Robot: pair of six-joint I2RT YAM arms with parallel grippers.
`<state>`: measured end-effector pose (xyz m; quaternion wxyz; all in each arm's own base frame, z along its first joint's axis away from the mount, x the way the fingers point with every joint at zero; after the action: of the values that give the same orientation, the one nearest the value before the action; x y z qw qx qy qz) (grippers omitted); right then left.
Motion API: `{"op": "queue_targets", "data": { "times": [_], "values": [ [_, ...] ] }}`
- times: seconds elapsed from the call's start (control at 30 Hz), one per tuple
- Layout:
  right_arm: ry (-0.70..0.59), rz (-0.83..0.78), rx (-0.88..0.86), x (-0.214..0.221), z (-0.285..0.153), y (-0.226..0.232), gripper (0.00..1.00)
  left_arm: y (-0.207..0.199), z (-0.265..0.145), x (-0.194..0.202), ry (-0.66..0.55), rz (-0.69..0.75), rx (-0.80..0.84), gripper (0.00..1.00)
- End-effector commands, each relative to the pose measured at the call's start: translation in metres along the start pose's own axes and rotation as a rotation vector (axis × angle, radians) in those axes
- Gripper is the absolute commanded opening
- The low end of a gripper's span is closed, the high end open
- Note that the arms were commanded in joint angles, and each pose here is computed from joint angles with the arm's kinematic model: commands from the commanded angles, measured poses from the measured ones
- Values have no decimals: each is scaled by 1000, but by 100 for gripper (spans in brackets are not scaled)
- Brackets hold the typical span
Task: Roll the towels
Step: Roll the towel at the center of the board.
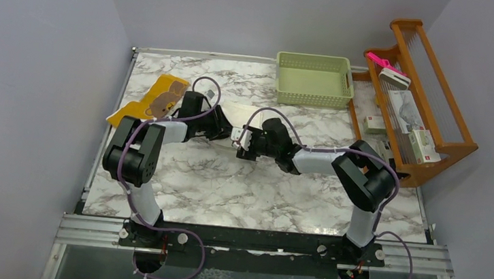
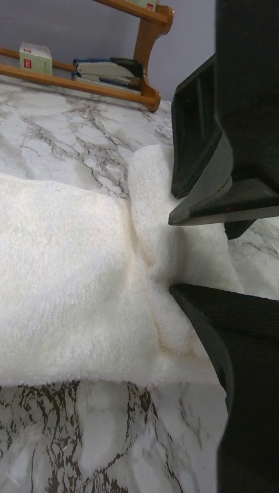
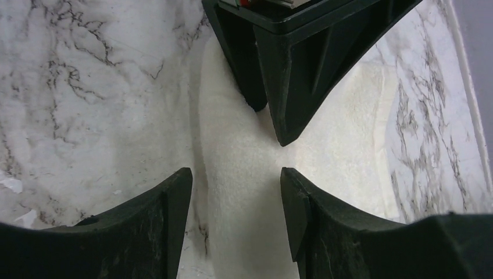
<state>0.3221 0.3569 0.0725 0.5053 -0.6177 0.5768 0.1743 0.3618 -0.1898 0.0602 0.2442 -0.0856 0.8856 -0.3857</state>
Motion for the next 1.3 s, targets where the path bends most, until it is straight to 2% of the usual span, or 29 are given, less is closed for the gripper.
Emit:
{"op": "queue_targets", "data": {
  "times": [0.0, 0.13, 0.27, 0.47, 0.57, 0.73, 0.9, 1.03, 1.27],
  "values": [
    [17, -52, 48, 5, 12, -12, 57, 35, 6, 22, 68, -23, -124, 46],
    [66, -35, 53, 19, 21, -13, 56, 34, -2, 23, 68, -32, -142, 46],
    [104, -4, 23, 27, 30, -11, 49, 39, -24, 24, 39, -56, -203, 46],
    [107, 64, -114, 8, 36, -4, 25, 19, -76, 2, -75, 30, -274, 48],
    [127, 148, -222, -9, 30, 4, 19, 9, -109, -22, -158, 63, -291, 52],
    [195, 366, -388, -29, 8, 28, 19, -4, -141, -33, -205, 91, -240, 55],
    [300, 662, -563, -35, -16, 67, 19, -10, -137, -2, -106, 80, -132, 55],
    [323, 877, -689, -43, -26, 95, 20, -9, -140, 20, -81, 61, -104, 55],
    [313, 1018, -722, -57, 7, 71, 20, -35, -157, 41, -87, 52, 12, 55]
  ]
}}
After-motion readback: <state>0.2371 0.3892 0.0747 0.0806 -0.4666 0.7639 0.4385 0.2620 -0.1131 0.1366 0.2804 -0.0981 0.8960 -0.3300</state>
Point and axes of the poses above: each gripper's point midway between its finger pads, its own z axis out along the fingers, its own y axis along the line the jaws close on, x = y × z, the point moved 2 cm from there along -z, back along the fingers, and after that the axes turned 4 degrees about z, right-handed, at the moved point
